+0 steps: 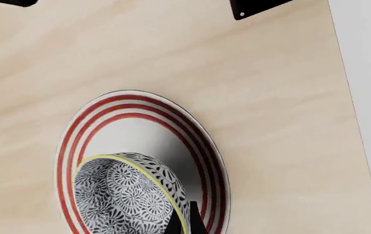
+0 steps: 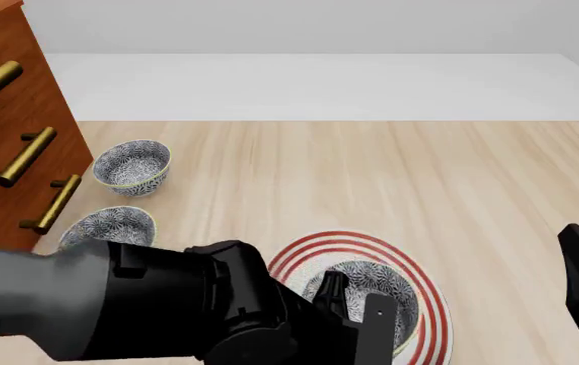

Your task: Pick up the bowl and put it in the middle on the plate.

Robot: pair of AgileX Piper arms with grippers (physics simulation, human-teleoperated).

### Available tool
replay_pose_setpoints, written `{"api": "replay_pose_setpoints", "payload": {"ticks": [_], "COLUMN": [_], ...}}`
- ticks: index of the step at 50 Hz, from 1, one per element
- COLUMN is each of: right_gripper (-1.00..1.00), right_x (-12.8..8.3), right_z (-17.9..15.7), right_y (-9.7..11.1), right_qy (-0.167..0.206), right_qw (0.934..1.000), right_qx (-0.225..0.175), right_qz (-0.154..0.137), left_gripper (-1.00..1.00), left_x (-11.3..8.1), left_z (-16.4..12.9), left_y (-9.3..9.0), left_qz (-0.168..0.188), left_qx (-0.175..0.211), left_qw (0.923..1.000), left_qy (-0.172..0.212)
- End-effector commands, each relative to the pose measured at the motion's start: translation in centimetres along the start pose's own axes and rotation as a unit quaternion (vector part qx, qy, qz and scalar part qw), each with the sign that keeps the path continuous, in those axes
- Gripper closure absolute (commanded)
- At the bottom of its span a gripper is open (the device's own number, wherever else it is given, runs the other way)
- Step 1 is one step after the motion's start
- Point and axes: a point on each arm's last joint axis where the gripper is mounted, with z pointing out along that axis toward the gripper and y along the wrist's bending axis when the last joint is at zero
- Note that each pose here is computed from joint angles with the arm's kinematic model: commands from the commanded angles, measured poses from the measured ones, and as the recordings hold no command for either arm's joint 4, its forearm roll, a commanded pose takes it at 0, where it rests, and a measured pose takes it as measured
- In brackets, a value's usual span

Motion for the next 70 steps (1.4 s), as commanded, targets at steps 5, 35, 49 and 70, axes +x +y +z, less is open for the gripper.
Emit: {"api": "replay_pose_setpoints", "payload": {"ticks": [5, 35, 49, 70], "right_gripper": [-1.0, -1.0, -1.0, -1.0], "right_x": [0.0, 0.0, 0.0, 0.0], "right_z": [0.1, 0.0, 0.0, 0.0], "right_y": [0.0, 0.0, 0.0, 0.0], "right_qy": [0.0, 0.0, 0.0, 0.0], "right_qw": [1.0, 1.0, 1.0, 1.0], "right_qx": [0.0, 0.0, 0.0, 0.0], "right_qz": [0.0, 0.0, 0.0, 0.0], "left_gripper": [1.0, -1.0, -1.0, -1.0], "left_x": [0.2, 1.7, 1.1, 0.6], "left_z": [1.0, 0.1, -1.4, -4.1], "left_y": [-0.7, 0.5, 0.5, 1.1], "left_qz": [0.007, 0.004, 0.003, -0.017], "left_qx": [0.013, -0.011, -0.015, -0.032], "left_qw": [0.9998, 0.9999, 0.9999, 0.9991], "left_qy": [0.012, 0.006, -0.003, -0.022]}}
